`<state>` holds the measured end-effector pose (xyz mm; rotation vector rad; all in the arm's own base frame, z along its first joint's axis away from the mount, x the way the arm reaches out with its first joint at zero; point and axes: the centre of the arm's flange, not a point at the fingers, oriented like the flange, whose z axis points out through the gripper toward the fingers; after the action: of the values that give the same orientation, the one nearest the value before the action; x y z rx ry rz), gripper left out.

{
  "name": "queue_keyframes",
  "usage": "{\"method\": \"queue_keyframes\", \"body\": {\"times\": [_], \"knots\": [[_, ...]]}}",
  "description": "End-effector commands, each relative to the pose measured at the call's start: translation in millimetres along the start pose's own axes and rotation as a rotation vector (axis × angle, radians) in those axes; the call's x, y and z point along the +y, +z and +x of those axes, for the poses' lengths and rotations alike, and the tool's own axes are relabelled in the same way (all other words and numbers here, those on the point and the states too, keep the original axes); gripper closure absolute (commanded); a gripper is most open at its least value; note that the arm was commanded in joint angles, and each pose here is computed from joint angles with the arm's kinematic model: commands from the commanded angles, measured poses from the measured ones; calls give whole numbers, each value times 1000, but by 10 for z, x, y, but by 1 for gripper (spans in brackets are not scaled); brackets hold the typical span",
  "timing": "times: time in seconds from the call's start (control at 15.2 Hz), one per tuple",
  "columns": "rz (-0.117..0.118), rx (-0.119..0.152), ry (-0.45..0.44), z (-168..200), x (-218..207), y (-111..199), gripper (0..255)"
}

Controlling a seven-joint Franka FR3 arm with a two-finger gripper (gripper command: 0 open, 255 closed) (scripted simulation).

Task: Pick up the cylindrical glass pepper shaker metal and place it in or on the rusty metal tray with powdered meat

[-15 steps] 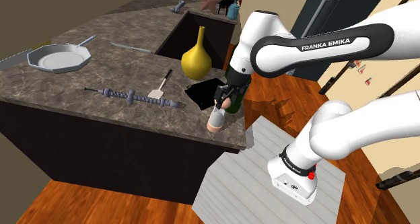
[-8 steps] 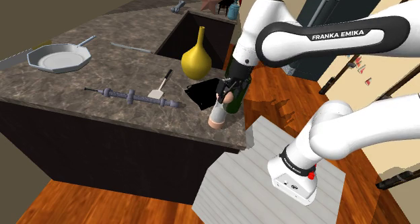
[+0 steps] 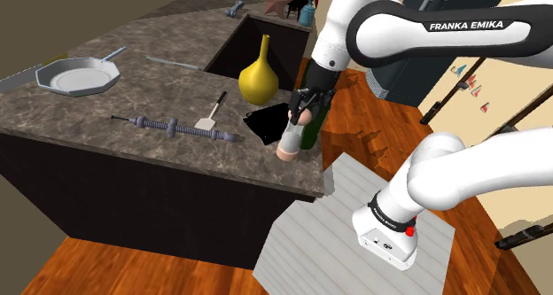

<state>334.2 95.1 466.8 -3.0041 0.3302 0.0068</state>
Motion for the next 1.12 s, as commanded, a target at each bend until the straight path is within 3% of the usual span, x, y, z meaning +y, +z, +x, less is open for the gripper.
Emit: {"method": "queue_keyframes", "body": {"times": [0.0, 0.46, 1.06], "knots": [[0, 0, 0, -2, -15, -111, 255], [0, 0, 0, -8, -58, -471, 255], [0, 0, 0, 949, 512, -884, 255]]}}
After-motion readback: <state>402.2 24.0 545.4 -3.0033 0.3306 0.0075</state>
